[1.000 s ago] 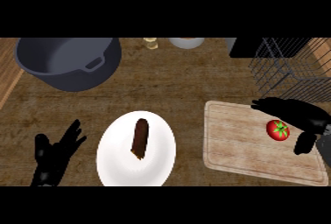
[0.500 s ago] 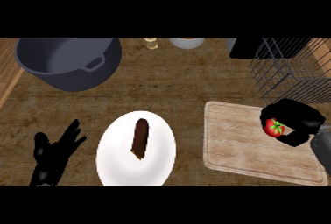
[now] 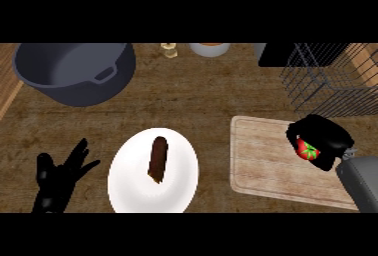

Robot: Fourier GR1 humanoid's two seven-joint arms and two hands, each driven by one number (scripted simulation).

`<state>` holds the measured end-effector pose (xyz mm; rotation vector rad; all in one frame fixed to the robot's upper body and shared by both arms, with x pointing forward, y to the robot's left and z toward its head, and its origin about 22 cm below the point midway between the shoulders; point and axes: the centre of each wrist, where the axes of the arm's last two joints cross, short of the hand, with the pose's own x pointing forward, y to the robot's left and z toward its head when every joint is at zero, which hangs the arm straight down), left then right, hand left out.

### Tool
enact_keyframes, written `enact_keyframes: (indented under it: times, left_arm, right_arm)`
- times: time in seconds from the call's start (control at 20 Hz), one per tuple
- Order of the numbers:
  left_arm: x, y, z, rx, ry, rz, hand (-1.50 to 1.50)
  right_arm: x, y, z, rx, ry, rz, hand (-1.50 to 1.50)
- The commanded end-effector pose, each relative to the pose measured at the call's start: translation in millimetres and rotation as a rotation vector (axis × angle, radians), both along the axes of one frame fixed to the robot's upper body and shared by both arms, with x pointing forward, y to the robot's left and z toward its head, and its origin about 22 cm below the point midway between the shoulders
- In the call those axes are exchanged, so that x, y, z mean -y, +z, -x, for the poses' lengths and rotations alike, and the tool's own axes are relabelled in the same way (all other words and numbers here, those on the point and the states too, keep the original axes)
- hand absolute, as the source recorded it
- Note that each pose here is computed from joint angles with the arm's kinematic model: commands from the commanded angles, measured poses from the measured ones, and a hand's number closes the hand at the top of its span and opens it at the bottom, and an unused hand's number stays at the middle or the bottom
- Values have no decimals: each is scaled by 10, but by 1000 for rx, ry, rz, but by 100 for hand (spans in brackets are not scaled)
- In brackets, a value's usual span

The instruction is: Pick the tomato from the cutting board and place it in the basket

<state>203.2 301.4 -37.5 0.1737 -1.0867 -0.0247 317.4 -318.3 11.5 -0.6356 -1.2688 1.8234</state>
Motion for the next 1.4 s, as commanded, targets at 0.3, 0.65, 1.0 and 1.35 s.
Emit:
enact_keyframes:
  times: [0.3,0.65,1.0,1.35]
  left_arm:
    - [11,-183,243,-99,55,7,0]
    - [30,-120,191,-82,56,19,0]
    - [-62,-164,208,-74,34,33,0]
    - [-68,-84,51,-73,2,11,0]
  right_arm:
    - [-1061,-18,370,78,-425,-328,150]
    - [-1170,731,482,248,-518,-957,150]
    - [-759,1880,792,423,-670,-985,150]
    - [-505,2652,685,472,-817,-1038,150]
